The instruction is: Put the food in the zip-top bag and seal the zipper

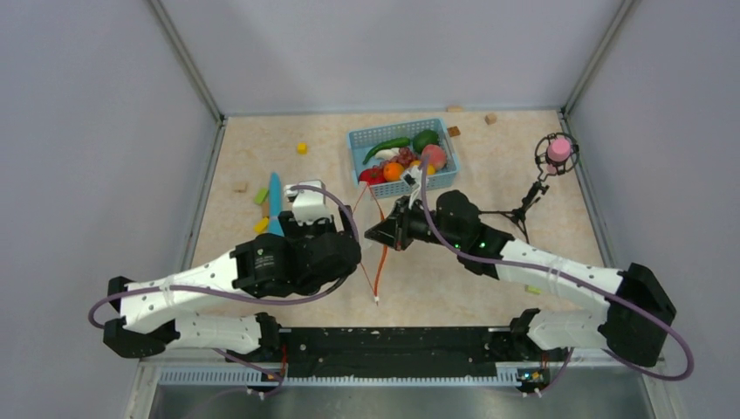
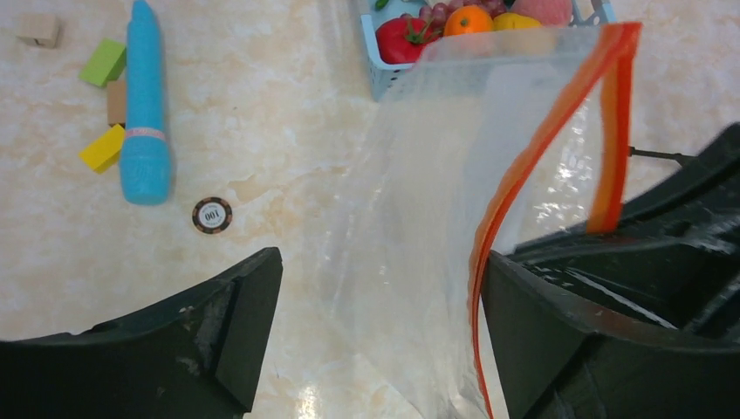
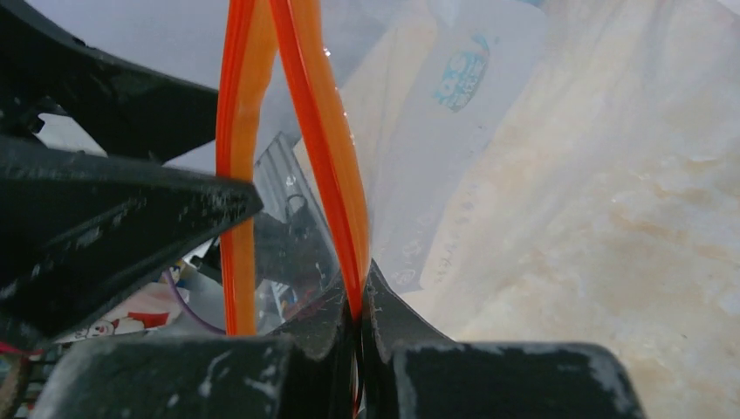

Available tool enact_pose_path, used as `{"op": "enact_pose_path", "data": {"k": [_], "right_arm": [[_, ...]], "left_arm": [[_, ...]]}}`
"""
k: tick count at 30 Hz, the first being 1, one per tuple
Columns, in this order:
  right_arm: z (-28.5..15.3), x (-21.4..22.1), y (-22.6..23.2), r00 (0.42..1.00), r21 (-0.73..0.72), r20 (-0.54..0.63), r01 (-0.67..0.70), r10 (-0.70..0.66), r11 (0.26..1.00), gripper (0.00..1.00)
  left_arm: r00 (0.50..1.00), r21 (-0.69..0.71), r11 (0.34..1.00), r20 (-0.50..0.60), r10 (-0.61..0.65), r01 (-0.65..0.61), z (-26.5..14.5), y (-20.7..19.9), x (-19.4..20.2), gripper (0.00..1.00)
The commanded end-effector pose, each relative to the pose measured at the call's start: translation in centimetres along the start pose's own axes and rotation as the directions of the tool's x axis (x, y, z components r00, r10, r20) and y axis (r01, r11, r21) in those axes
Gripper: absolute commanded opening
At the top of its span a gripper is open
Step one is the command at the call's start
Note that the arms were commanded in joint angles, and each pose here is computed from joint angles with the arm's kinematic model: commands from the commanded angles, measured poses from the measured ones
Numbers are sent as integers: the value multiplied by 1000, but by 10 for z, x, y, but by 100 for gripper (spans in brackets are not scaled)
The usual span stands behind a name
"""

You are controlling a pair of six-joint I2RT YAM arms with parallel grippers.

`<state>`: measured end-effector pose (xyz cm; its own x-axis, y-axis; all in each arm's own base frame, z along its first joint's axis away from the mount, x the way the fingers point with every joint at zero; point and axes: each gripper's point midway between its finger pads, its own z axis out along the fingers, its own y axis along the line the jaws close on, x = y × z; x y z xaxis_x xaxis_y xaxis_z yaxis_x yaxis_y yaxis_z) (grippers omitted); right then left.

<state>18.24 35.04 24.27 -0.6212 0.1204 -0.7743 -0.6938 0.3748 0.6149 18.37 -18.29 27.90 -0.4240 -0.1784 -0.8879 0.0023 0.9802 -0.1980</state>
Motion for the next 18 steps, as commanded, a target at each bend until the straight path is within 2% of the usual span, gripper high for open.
{"op": "enact_pose_path", "data": {"k": [1,6,8,14,16,17,18], "right_arm": [[25,-23,30,999,-111,20,-37,39,993,0],[44,-36,32,994,-119,48,-90,96,989,0],[47,-38,30,991,-115,61,-109,117,987,0],[53,-26,20,986,-88,37,-160,163,983,0],[52,-22,17,985,-84,31,-164,167,983,0],[51,-21,16,986,-79,30,-159,162,984,0],[50,-19,13,988,-69,26,-152,154,986,0]], "left_arm": [[998,35,998,-43,-55,57,3,-9,11,90],[990,6,994,-81,-113,114,10,1,36,87],[985,39,990,-110,-133,138,12,-5,48,87],[979,50,984,-121,-162,169,24,-8,61,84],[978,44,984,-126,-164,171,32,-9,65,78],[977,36,984,-133,-169,175,35,-8,67,70],[975,22,984,-139,-174,179,38,-7,68,54]]}}
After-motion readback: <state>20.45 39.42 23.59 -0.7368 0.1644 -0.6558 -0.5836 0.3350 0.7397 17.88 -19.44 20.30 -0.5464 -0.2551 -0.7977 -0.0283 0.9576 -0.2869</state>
